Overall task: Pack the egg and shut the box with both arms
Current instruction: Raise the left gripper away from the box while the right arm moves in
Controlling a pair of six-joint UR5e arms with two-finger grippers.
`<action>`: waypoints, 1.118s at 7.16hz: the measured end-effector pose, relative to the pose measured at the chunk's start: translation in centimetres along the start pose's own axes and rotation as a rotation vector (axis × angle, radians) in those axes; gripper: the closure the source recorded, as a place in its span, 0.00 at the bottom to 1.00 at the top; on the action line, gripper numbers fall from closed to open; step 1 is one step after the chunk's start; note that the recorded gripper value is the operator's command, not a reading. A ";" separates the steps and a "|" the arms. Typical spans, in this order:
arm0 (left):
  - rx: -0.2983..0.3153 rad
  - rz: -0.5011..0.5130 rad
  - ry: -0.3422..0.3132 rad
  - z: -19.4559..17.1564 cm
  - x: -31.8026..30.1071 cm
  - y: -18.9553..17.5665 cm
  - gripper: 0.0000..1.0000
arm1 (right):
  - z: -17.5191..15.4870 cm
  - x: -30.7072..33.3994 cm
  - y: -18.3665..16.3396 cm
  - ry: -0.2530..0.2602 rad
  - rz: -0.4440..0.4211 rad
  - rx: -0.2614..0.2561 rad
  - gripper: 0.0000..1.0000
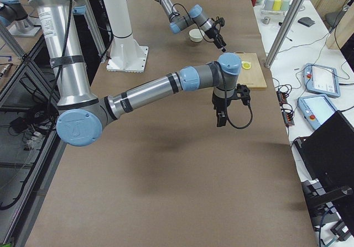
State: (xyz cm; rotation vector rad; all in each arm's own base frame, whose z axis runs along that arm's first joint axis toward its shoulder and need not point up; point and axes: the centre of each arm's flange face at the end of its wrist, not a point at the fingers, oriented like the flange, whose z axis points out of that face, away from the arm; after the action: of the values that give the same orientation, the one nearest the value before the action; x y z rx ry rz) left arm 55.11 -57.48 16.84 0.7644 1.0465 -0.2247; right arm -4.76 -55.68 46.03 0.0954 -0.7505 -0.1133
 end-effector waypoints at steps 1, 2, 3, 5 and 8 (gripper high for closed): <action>-0.093 0.031 0.015 -1.4 -5.2 -3.1 0.03 | 0.8 -3.1 -0.1 -0.010 -0.055 -0.010 0.00; -0.174 0.058 0.023 -2.8 -10.4 -6.1 0.03 | 1.8 -6.0 0.1 -0.022 -0.099 -0.027 0.00; -0.232 0.086 0.025 -4.0 -15.2 -8.2 0.04 | 3.2 -8.5 0.4 -0.032 -0.133 -0.050 0.19; -0.306 0.133 0.023 -6.3 -23.7 -11.7 0.04 | 6.3 -12.9 1.0 -0.058 -0.227 -0.071 0.46; -0.376 0.224 -0.002 -10.3 -35.0 -14.9 0.06 | 10.4 -23.9 -2.6 -0.017 -0.409 -0.045 0.55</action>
State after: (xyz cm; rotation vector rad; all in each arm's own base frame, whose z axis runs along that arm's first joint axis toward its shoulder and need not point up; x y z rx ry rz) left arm 22.65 -67.75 36.68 0.5334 0.9562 0.1609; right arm -29.38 -55.42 37.11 0.2045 -0.7367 -0.5204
